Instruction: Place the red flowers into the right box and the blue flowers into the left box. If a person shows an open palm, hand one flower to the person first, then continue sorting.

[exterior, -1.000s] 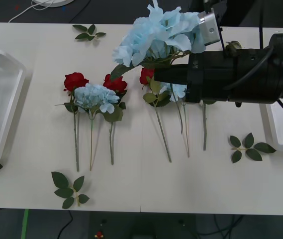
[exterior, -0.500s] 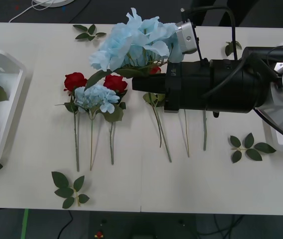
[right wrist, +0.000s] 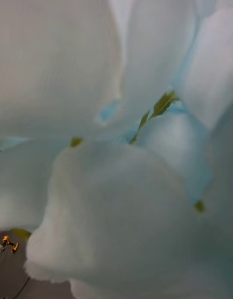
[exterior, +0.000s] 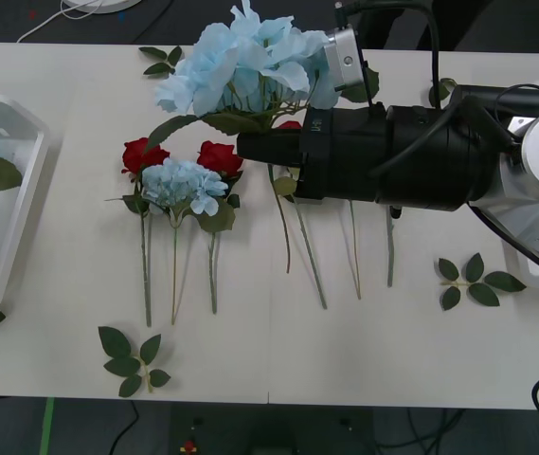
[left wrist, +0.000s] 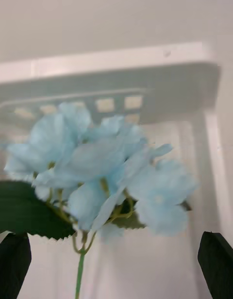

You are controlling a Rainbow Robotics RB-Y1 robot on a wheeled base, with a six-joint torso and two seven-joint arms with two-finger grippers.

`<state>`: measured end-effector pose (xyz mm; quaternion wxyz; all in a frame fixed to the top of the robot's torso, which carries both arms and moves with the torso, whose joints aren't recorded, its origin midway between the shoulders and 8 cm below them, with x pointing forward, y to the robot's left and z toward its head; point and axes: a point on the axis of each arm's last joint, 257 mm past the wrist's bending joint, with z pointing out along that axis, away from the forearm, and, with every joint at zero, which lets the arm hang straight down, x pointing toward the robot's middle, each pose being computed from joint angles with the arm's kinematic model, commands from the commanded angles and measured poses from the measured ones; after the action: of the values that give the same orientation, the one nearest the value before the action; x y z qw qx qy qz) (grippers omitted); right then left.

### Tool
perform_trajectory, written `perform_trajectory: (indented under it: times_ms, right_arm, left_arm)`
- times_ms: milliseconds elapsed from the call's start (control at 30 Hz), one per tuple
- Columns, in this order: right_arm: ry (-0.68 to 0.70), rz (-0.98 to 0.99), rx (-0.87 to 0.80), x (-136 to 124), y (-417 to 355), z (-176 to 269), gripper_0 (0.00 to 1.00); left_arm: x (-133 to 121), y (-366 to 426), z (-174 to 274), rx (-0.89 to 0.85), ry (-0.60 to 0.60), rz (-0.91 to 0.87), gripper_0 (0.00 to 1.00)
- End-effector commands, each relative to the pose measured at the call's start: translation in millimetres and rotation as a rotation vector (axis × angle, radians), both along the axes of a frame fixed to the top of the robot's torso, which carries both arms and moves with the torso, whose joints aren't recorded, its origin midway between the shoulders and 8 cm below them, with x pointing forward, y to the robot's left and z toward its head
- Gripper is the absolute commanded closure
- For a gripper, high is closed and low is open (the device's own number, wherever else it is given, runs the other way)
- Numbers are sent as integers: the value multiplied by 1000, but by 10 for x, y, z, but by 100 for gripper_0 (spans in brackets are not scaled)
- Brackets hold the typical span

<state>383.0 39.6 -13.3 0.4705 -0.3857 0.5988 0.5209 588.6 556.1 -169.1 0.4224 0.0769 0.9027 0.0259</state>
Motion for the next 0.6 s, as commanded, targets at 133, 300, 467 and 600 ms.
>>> perform_trajectory:
  times_ms: [133, 300, 467, 600]
  right_arm:
    - [11, 33, 50, -78, 140, 249, 100]
    - [13, 31, 51, -74, 140, 243, 100]
    - [12, 28, 53, -64, 132, 253, 100]
    - [12, 24, 56, -55, 131, 261, 100]
  left_arm:
    - [186, -523, 1464, 45, -190, -207, 0]
    - [82, -1007, 2002, 21, -247, -337, 0]
    - [-48, -1822, 2122, -224, -279, -514, 0]
    - [-265, -2446, 1982, -403, -231, -674, 0]
